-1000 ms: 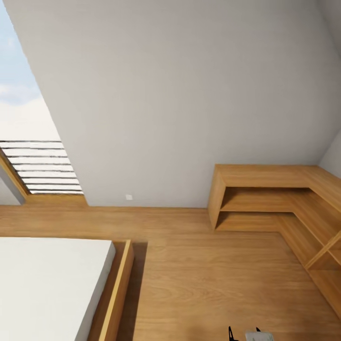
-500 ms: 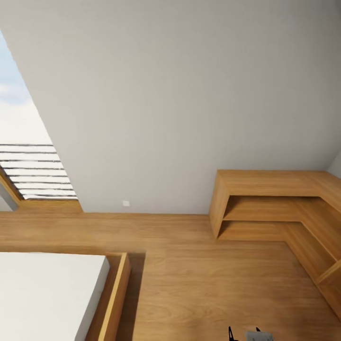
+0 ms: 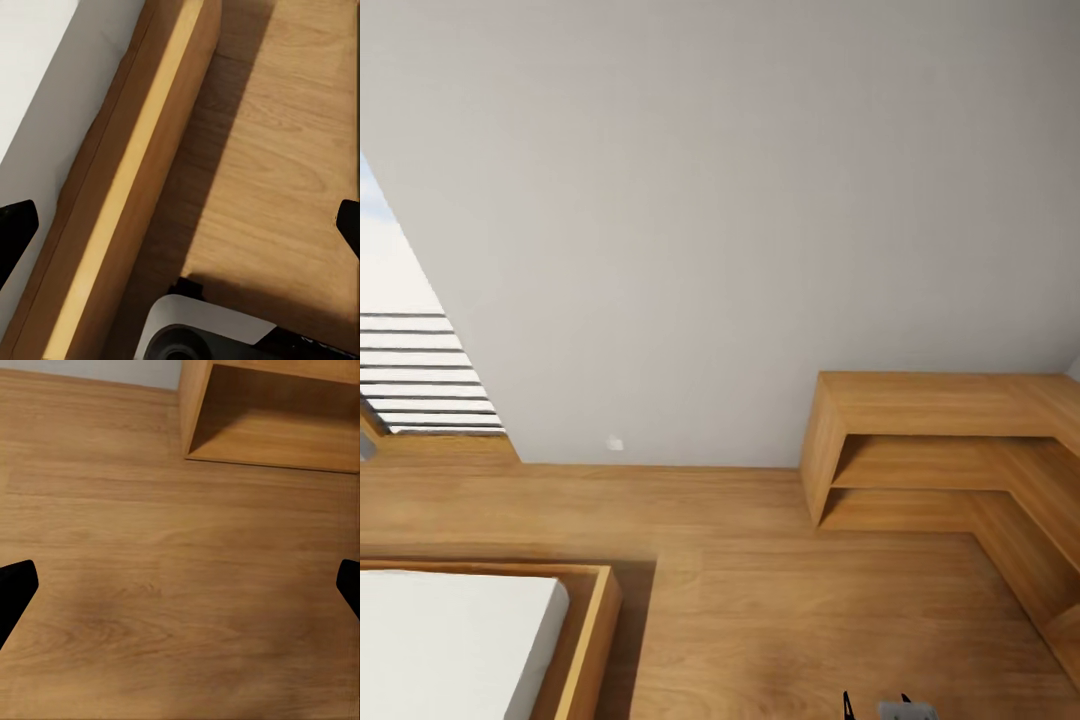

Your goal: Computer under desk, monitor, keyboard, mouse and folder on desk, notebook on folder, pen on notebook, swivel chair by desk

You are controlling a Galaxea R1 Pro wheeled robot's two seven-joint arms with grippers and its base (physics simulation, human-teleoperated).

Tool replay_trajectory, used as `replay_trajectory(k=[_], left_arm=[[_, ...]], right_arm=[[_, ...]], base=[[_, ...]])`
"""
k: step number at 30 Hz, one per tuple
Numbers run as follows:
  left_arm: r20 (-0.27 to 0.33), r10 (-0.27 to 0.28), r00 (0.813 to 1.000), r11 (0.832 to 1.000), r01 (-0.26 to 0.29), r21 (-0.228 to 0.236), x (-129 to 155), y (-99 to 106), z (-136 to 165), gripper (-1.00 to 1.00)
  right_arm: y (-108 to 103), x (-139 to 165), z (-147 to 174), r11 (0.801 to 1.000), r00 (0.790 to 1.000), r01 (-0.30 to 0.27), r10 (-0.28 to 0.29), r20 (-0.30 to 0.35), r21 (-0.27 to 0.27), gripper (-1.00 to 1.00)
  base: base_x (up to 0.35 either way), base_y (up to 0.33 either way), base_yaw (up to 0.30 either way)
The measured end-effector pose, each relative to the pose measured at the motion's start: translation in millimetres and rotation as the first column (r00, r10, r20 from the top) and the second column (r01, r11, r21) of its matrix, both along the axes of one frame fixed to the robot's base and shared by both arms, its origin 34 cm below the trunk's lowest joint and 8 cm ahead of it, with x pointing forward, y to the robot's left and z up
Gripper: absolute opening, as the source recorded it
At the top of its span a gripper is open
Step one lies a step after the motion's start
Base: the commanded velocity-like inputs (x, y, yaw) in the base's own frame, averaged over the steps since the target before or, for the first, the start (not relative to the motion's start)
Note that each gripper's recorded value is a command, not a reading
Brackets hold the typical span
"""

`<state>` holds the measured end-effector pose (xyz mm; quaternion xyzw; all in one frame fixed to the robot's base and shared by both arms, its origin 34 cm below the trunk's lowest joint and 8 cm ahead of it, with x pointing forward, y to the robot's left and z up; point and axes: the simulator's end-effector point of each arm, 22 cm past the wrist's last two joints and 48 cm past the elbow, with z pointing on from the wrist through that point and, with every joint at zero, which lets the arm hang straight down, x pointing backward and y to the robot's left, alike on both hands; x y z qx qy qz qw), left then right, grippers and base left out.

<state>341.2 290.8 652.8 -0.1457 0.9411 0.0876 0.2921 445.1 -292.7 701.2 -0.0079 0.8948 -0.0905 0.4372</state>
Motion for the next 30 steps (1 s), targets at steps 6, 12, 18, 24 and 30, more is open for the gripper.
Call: replay_trajectory(k=[6,12,18,24,30], left_arm=[[-0.001,0.000,1.000,1.000,0.000,0.000,-0.1,-0.3,-0.1,1.00],[-0.001,0.000,1.000,1.000,0.000,-0.001,-0.1,-0.3,-0.1,1.00],[-0.001,0.000,1.000,1.000,0.000,0.000,0.0,-0.3,-0.2,1.00],[0.000,0.000,1.000,1.000,0.000,0.000,0.3,0.2,-0.1,1.00],[0.000,-0.001,1.000,1.000,0.001,0.000,0.6,0.4,0.4,1.00]], right_arm=[[-0.2,-0.9,-0.5,1.000,1.000,0.000,0.000,-0.002,-0.001,1.00],[-0.2,-1.1,-0.6,1.000,1.000,0.001,-0.001,-0.003,-0.001,1.00],[-0.4,-1.0,-0.7,1.000,1.000,0.000,0.000,-0.003,-0.001,1.00],[-0.7,-1.0,-0.8,1.000,1.000,0.000,0.000,-0.003,-0.001,1.00],[-0.2,0.4,1.0,1.000,1.000,-0.004,0.004,0.003,0.001,1.00]], base=[[0.324,-0.122,0.000],[0.324,-0.126,0.000],[0.250,-0.096,0.000],[0.078,-0.015,-0.006],[0.265,-0.001,-0.143]])
